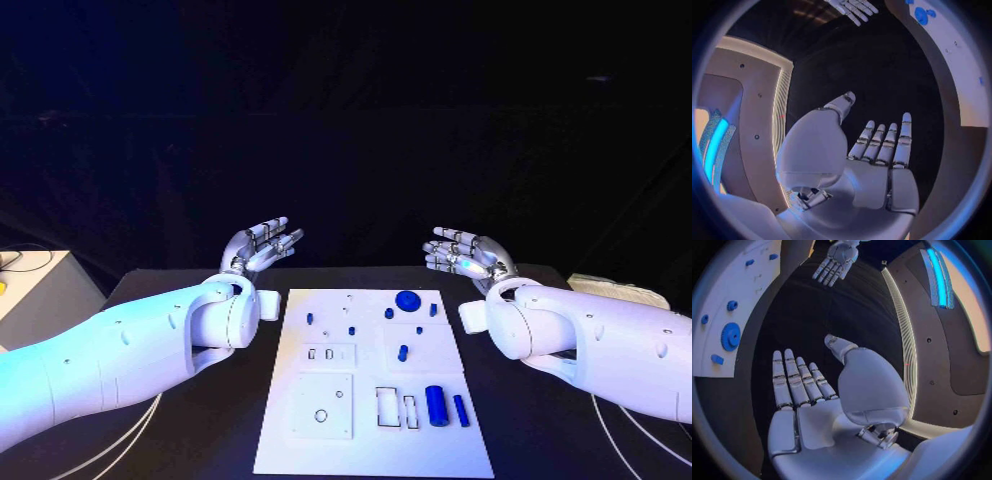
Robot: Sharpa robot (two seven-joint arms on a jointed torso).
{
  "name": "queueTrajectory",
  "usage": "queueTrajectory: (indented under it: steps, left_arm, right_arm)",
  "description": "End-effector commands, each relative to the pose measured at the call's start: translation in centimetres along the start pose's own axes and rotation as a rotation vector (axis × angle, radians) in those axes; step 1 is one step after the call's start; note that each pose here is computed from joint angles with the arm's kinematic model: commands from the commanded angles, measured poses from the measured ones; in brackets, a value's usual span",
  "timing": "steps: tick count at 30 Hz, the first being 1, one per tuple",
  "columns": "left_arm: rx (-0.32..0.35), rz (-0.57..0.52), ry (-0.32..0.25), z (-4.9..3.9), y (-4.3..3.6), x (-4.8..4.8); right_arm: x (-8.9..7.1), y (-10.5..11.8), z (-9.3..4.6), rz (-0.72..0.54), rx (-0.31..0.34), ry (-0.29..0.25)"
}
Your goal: Assemble the parts on the task board
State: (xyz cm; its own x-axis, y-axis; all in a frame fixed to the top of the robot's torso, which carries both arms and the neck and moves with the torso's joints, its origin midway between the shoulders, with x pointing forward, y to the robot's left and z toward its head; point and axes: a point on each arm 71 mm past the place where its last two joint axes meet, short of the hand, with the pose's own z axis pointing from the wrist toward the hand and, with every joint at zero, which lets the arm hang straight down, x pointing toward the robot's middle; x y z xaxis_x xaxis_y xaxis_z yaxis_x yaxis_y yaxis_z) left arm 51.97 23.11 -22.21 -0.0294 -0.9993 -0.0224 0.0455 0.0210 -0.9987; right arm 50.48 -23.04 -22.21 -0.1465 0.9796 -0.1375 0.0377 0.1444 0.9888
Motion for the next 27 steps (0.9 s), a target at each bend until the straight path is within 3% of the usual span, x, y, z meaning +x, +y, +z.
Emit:
queueTrajectory:
  steps: [1, 5, 6, 11, 16, 22, 27]
  left_arm:
    - [0.036, -0.049, 0.092, 0.27, -0.39, 0.58]
    - [0.036, -0.049, 0.092, 0.28, -0.40, 0.58]
    - [0.030, -0.028, 0.098, -0.07, -0.46, 0.03]
    - [0.031, -0.010, 0.111, -0.53, -0.68, -0.07]
    - [0.024, 0.004, 0.172, -1.30, -1.06, -0.20]
    - [0.029, 0.003, 0.238, -2.43, -2.02, -0.20]
    - [0.035, -0.023, 0.277, -3.46, -3.01, -0.03]
  right_arm:
    - [0.7, -0.1, 0.3, -0.033, 0.031, 0.171]
    - [0.4, 0.0, 0.5, -0.047, 0.039, 0.188]
    - [-0.4, 0.8, 0.6, -0.274, -0.089, 0.205]
    - [-0.5, 1.6, 0.7, -0.419, -0.155, 0.224]
    - [-0.5, 2.7, 1.0, -0.598, -0.223, 0.234]
    - [0.1, 3.6, 1.3, -0.829, -0.241, 0.306]
    - [0.8, 4.2, 1.3, -1.000, -0.258, 0.327]
